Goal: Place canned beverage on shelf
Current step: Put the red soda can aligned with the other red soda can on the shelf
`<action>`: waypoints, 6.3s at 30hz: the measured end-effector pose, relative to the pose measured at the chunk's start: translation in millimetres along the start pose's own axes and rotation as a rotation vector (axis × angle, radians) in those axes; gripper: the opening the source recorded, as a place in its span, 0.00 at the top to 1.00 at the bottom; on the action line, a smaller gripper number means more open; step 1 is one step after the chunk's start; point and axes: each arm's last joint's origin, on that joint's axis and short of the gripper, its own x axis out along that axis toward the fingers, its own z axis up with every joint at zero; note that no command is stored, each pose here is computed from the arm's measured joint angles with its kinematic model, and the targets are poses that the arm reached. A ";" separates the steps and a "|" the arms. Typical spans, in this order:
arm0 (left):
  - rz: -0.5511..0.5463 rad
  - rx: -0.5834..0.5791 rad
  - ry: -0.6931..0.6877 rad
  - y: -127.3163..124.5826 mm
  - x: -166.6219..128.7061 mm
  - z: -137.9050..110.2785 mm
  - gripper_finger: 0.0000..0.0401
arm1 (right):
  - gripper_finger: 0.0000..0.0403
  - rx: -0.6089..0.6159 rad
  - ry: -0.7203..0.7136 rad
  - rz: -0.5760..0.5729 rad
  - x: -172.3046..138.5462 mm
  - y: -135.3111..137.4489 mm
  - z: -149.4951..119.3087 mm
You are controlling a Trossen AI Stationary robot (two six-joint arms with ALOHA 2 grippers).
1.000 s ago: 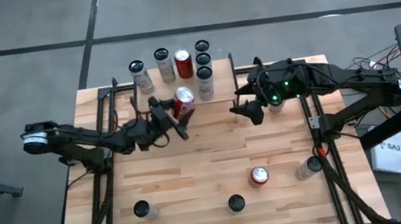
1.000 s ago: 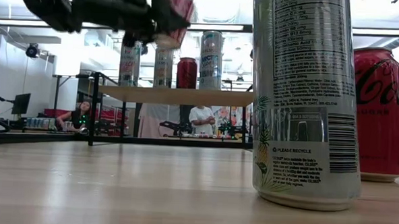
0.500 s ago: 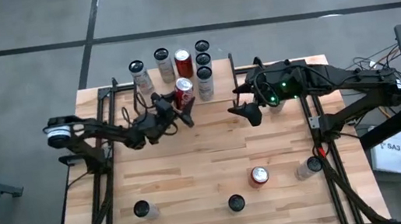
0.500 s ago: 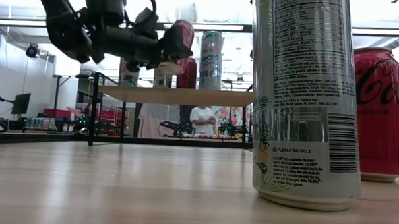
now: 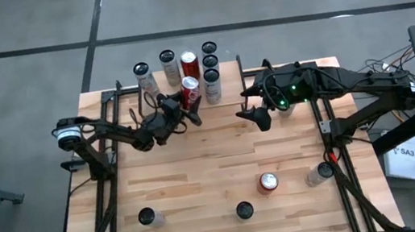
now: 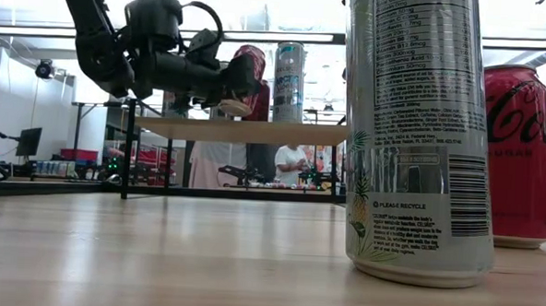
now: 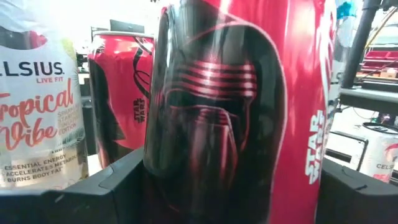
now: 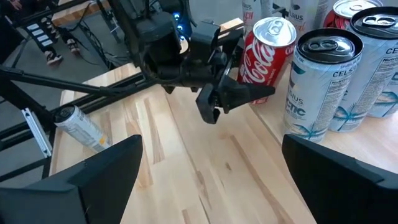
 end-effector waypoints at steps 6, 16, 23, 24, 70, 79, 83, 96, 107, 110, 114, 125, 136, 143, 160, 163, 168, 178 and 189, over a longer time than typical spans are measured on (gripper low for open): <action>0.024 0.003 -0.002 6.2 3.7 0.0 0.29 | 0.07 -0.006 0.000 0.000 0.0 -0.1 0.0; 0.033 0.010 0.006 8.8 5.3 -0.9 0.27 | 0.07 -0.007 0.000 0.000 0.1 -0.1 0.0; 0.042 0.026 0.026 11.5 6.8 -3.2 0.27 | 0.07 -0.007 0.000 0.000 0.1 -0.1 0.0; 0.042 0.027 0.025 11.5 6.9 -3.2 0.27 | 0.07 -0.007 0.000 0.000 0.1 0.0 0.0; 0.064 0.014 -0.029 14.6 9.1 -0.2 0.16 | 0.07 -0.037 0.003 0.000 0.4 -0.1 -0.3; 0.065 -0.005 -0.091 16.4 6.0 21.7 0.16 | 0.07 -0.037 0.003 0.000 0.4 -0.1 -0.3; 0.067 -0.016 -0.129 15.6 7.1 34.9 0.16 | 0.07 -0.037 0.003 0.000 0.4 -0.1 -0.3; 0.031 0.061 -0.197 -5.1 4.2 65.0 0.16 | 0.07 -0.041 0.006 0.000 0.4 -0.2 -0.6; 0.061 0.294 -0.075 -18.1 -45.6 110.5 0.18 | 0.07 -0.042 0.011 -0.001 0.4 -0.3 -1.0; -0.044 0.440 0.142 -15.9 -61.0 113.1 0.24 | 0.07 -0.042 0.012 -0.001 0.4 -0.4 -1.1; -0.124 0.535 0.468 0.9 -75.8 110.3 0.44 | 0.07 -0.049 0.014 -0.001 0.4 -0.4 -1.3; -0.067 0.578 0.555 9.1 -44.0 83.2 0.98 | 0.07 -0.057 0.011 0.000 0.2 -0.3 -1.0; 0.019 0.606 0.604 4.8 -3.4 76.5 1.00 | 0.07 -0.059 0.012 0.000 0.4 -0.3 -1.1; 0.035 0.646 0.606 -3.2 11.9 76.4 1.00 | 0.07 -0.067 0.018 -0.002 0.3 -0.5 -1.7; -0.429 0.584 0.579 -11.3 -0.5 94.2 1.00 | 0.07 -0.070 0.035 -0.007 0.2 -1.1 -3.3; -0.334 0.616 0.572 -8.1 5.5 91.4 1.00 | 0.07 -0.070 0.035 -0.008 0.3 -1.1 -3.4; -0.258 0.621 0.593 0.9 14.1 86.1 1.00 | 0.07 -0.070 0.036 -0.008 0.3 -1.1 -3.4; -0.130 0.573 0.567 12.1 27.0 84.8 1.00 | 0.07 -0.072 0.035 -0.008 0.2 -1.1 -3.4; -0.394 0.461 0.566 0.2 29.2 76.6 1.00 | 0.07 -0.071 0.042 -0.010 1.3 -1.5 -4.9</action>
